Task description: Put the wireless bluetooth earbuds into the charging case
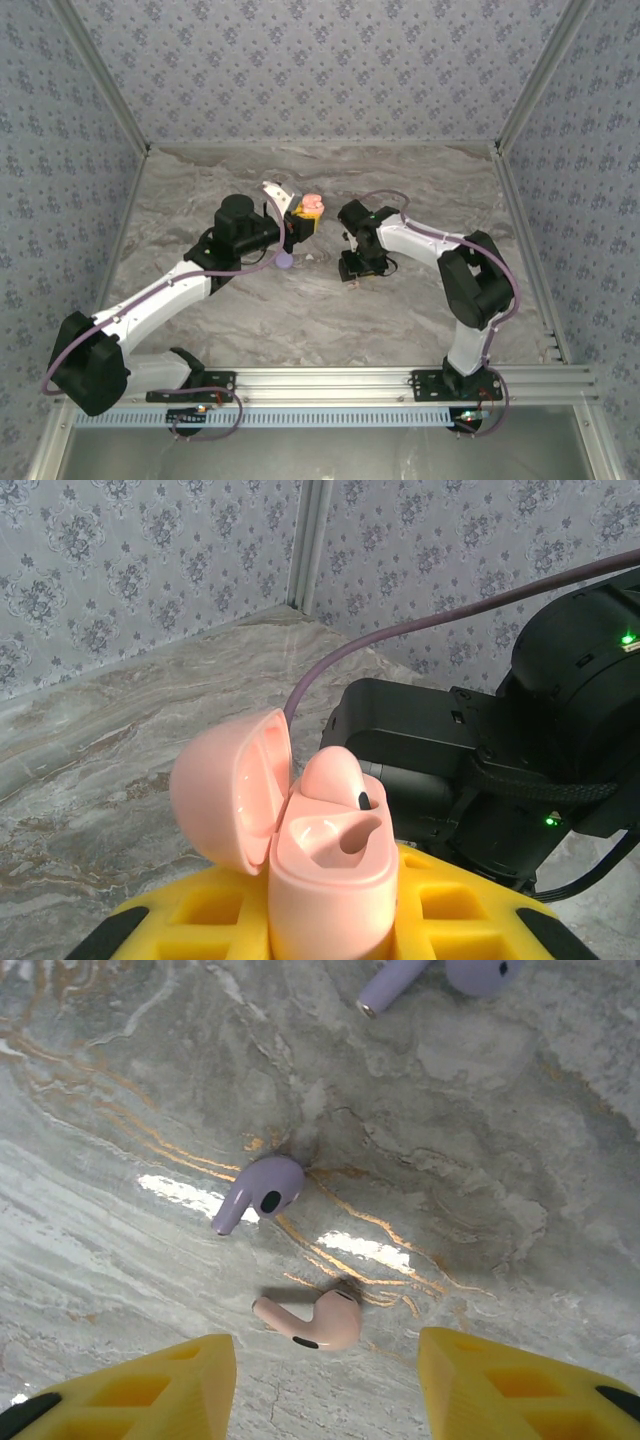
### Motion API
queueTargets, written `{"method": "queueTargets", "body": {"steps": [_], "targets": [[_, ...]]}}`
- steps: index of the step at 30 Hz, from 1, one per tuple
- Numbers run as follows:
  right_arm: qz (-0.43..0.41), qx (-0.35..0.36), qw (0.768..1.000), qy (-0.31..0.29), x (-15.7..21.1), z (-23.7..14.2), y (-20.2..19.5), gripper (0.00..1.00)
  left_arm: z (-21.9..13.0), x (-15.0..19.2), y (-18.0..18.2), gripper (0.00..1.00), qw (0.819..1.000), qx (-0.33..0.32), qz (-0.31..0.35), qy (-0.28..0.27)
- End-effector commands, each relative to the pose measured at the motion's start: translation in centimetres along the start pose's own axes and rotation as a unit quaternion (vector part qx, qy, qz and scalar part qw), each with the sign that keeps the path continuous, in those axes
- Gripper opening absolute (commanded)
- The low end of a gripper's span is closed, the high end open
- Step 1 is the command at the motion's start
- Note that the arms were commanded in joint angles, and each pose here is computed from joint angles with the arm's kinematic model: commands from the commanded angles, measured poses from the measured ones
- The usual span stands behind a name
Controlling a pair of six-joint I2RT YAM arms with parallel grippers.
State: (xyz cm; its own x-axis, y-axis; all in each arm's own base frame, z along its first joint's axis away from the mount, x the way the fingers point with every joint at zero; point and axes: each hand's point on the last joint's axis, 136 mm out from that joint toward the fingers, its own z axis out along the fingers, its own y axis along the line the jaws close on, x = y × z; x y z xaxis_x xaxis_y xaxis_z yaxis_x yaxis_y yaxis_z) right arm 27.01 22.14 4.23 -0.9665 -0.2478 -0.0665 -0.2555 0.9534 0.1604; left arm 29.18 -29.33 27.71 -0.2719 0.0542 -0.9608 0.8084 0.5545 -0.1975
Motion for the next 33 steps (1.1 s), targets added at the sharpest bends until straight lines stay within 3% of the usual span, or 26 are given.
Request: {"method": "queueTargets", "body": {"steps": [1, 17, 33], "targets": [[0.038, 0.016, 0.999, 0.008, 0.0, 0.3, -0.1, 0.53, -0.9, -1.8, -0.2, 0.23, 0.999, -0.002, 0.018, -0.028], [0.056, 0.064, 0.996, 0.014, -0.2, 1.9, -0.7, 0.49, -0.6, -1.4, 0.0, 0.23, 1.0, -0.004, 0.02, -0.024], [0.008, 0.075, 0.996, 0.047, 1.5, 1.6, -0.3, 0.43, -0.6, -1.2, 0.1, 0.23, 1.0, -0.005, 0.018, -0.022]]}}
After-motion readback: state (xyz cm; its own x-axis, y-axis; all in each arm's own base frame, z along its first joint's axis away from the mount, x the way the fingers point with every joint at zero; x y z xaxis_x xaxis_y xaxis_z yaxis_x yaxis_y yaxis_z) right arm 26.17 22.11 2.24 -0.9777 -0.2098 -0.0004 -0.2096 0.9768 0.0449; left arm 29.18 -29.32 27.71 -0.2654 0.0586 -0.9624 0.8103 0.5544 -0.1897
